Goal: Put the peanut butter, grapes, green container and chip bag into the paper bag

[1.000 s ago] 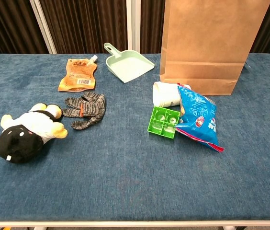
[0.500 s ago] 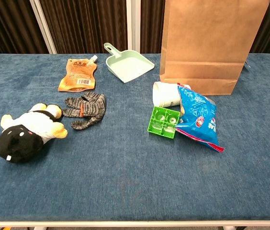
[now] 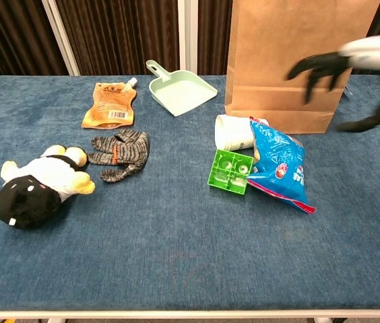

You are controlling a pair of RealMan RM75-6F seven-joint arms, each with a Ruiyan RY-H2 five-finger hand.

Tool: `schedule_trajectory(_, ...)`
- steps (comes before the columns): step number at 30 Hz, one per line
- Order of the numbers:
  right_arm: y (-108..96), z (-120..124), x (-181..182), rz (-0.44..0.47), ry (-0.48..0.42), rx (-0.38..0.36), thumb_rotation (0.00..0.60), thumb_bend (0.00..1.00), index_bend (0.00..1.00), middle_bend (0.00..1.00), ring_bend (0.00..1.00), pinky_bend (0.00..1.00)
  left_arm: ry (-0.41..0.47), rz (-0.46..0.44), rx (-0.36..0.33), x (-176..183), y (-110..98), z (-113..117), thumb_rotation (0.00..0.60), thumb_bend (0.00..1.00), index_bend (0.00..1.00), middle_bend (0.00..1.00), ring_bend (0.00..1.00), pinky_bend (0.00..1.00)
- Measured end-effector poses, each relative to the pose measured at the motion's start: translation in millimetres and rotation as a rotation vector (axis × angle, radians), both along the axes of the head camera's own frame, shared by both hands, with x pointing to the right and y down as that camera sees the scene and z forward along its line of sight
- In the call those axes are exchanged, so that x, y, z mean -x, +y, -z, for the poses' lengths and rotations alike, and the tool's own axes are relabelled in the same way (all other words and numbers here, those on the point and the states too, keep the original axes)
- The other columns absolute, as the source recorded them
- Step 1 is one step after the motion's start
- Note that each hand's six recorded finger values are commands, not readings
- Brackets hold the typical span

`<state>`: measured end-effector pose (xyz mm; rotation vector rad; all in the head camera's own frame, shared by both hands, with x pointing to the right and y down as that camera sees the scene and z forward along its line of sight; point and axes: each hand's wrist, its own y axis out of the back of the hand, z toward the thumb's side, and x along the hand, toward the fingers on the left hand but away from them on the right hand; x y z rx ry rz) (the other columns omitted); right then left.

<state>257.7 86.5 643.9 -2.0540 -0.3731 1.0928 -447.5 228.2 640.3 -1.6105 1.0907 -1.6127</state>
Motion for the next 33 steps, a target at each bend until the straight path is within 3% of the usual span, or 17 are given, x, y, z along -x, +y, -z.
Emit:
schedule_trajectory(6, 10, -28, 67, 0.114, -0.01, 0.061, 0.6, 0.0, 0.11, 0.29, 0.12, 0.27, -0.003, 0.015, 0.005, 4, 3, -1, 0.6, 0.08, 0.35, 0.34, 0.26, 0.28)
schedule_trajectory(12, 18, -46, 101, 0.206, 0.03, 0.026, 0.6, 0.0, 0.1, 0.27, 0.1, 0.24, -0.001, 0.024, 0.006, 8, 5, -2, 0.6, 0.08, 0.35, 0.34, 0.26, 0.28)
schedule_trajectory(19, 21, -66, 121, 0.234, 0.084, -0.031, 0.6, 0.0, 0.0, 0.16, 0.04, 0.19, -0.002, 0.03, 0.006, 11, 5, -3, 0.6, 0.08, 0.35, 0.34, 0.26, 0.28)
schedule_trajectory(27, 27, -81, 125, 0.248, 0.141, -0.04, 0.6, 0.0, 0.0, 0.16, 0.03, 0.19, 0.002, 0.029, 0.009, 11, 5, -5, 0.6, 0.08, 0.35, 0.34, 0.26, 0.28)
schedule_trajectory(33, 40, -87, 120, 0.256, 0.162, 0.013, 0.6, 0.0, 0.0, 0.19, 0.06, 0.25, -0.001, 0.036, 0.012, 13, 9, -5, 0.6, 0.08, 0.35, 0.34, 0.26, 0.28)
